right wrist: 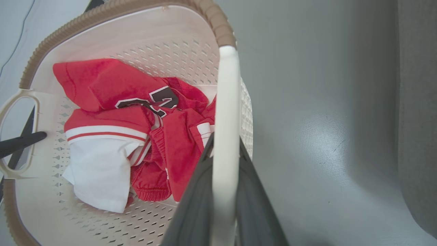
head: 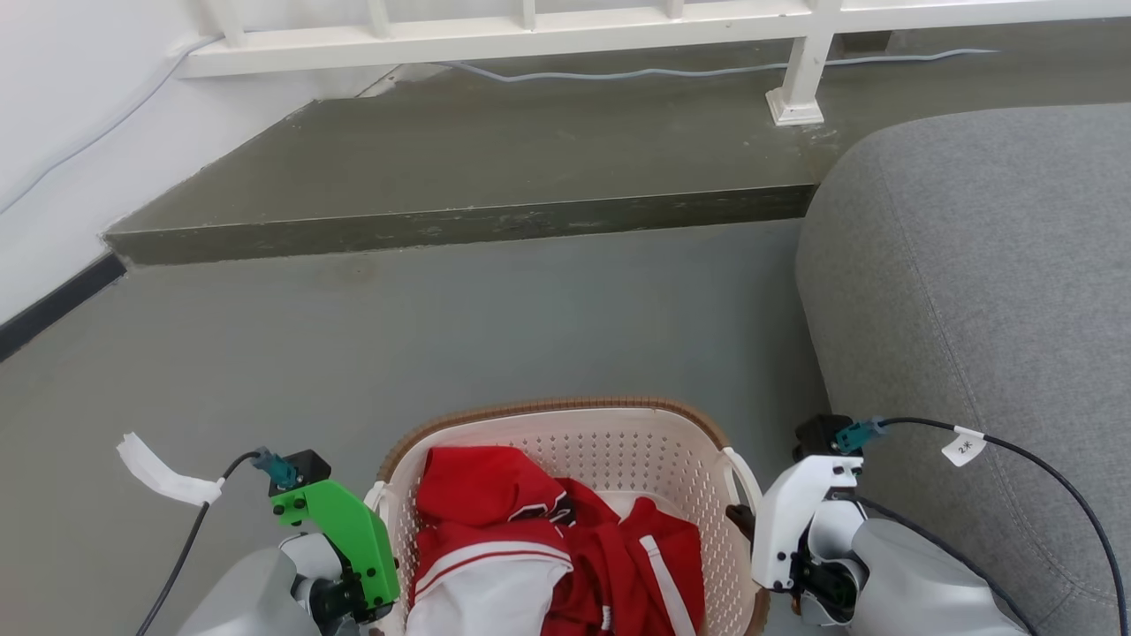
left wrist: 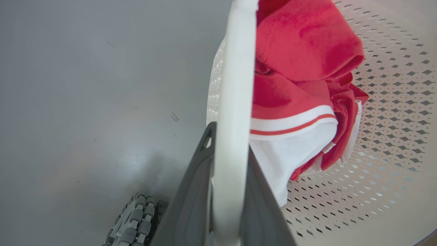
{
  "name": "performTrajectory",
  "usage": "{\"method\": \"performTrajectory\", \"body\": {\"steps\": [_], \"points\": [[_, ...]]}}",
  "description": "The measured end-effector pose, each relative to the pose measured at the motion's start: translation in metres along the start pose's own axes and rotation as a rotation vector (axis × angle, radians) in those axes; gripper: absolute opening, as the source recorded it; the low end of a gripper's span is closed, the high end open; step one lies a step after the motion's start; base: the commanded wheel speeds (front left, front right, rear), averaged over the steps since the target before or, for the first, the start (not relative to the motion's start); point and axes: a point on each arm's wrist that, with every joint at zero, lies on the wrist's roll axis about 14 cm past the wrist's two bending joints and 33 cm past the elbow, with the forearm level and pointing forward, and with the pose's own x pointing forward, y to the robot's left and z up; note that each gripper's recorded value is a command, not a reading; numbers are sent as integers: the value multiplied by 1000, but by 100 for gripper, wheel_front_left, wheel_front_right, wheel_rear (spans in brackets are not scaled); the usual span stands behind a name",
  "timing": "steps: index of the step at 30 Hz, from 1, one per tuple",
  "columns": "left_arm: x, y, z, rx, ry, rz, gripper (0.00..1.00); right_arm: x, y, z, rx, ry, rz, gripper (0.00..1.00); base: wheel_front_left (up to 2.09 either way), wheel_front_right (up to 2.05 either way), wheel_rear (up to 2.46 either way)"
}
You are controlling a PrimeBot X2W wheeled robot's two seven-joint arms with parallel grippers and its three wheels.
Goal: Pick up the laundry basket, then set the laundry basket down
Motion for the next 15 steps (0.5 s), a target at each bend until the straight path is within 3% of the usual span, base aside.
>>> {"method": "performTrajectory", "body": {"steps": [15], "points": [[4, 2, -2, 0, 3, 3, 0, 4, -4, -3, 22, 7, -5, 0, 0, 0, 0]]}}
